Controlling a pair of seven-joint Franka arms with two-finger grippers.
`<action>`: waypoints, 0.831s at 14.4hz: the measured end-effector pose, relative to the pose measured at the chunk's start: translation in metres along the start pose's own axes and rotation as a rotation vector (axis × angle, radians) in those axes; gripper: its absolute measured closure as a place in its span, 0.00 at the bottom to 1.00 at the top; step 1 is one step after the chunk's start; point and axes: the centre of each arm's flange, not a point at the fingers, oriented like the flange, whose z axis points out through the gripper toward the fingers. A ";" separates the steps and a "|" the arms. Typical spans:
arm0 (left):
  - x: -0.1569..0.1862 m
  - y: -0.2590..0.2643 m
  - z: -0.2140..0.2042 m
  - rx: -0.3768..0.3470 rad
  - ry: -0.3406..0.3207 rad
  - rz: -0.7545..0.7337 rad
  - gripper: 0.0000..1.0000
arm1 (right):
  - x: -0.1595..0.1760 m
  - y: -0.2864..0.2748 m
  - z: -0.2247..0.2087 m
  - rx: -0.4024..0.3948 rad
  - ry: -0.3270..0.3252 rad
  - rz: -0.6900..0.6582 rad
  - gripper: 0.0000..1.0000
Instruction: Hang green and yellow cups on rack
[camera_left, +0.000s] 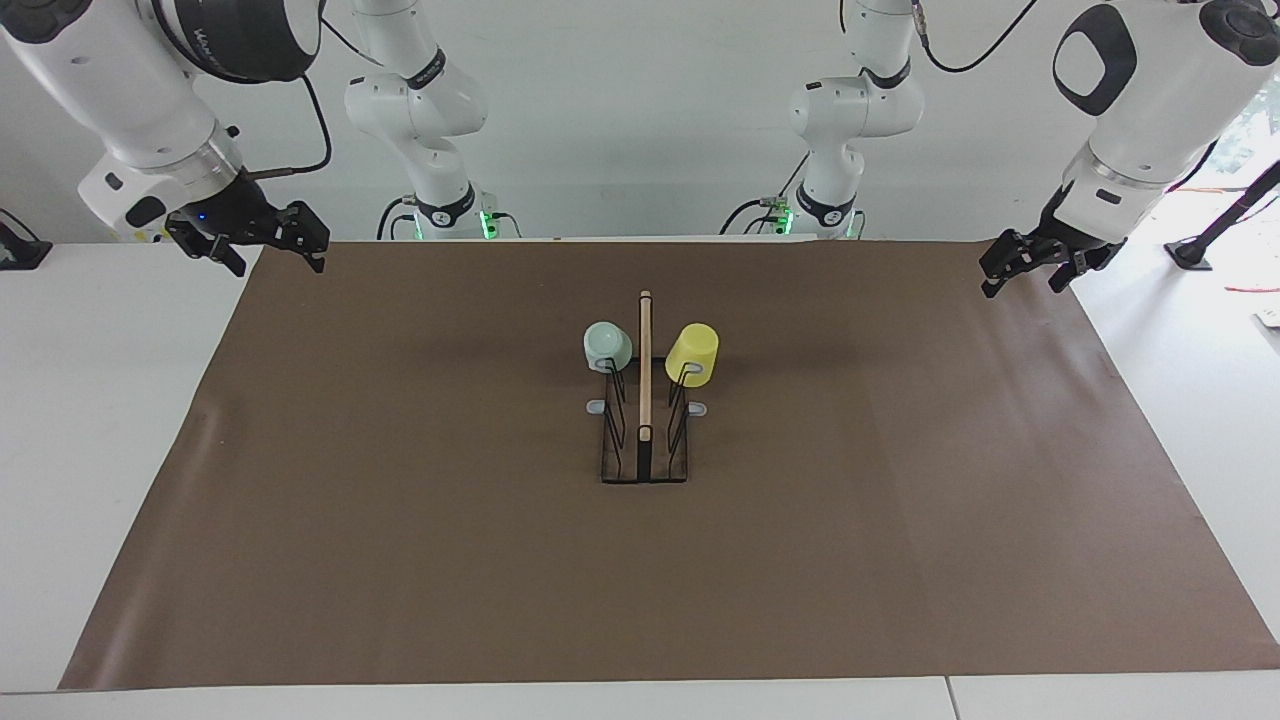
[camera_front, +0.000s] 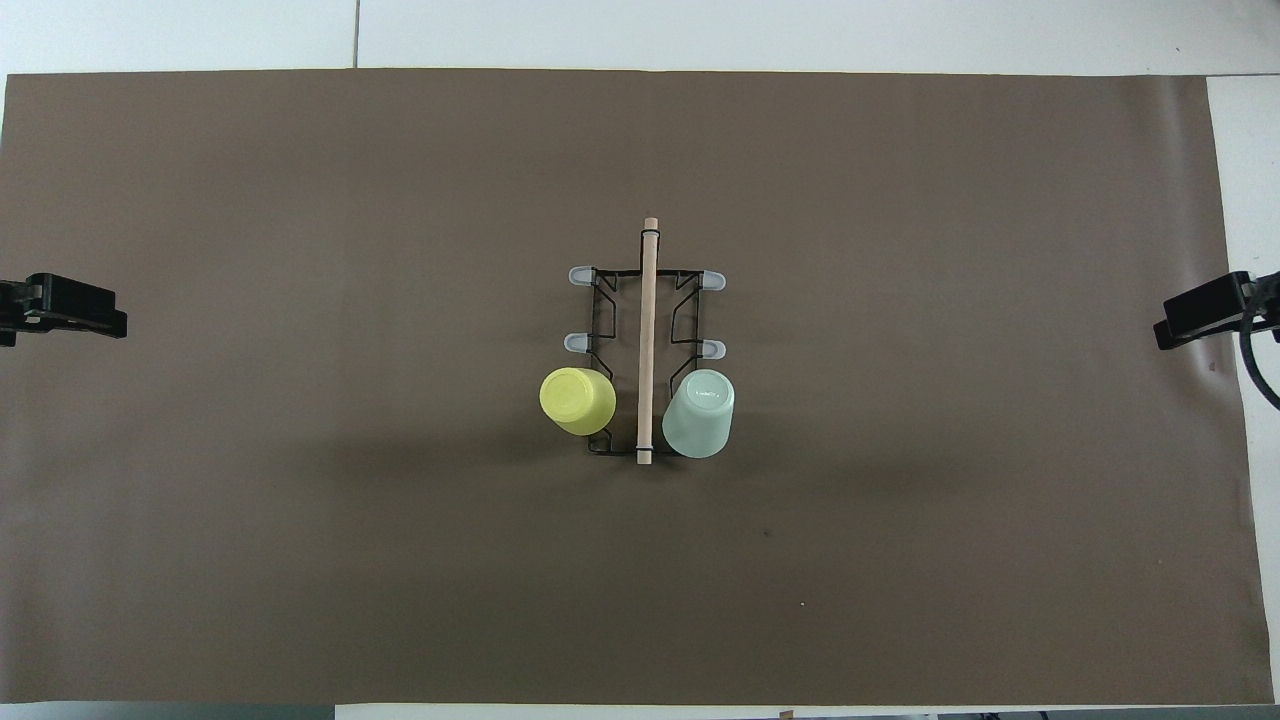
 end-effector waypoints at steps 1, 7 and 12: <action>0.000 0.000 0.000 0.000 0.000 0.000 0.00 | -0.005 0.000 0.000 0.001 0.001 0.000 0.00; 0.000 0.000 0.000 0.000 0.000 0.000 0.00 | -0.008 0.008 -0.008 -0.005 0.082 0.014 0.00; 0.000 0.000 0.000 0.000 0.000 0.000 0.00 | -0.008 0.014 -0.009 -0.004 0.090 0.042 0.00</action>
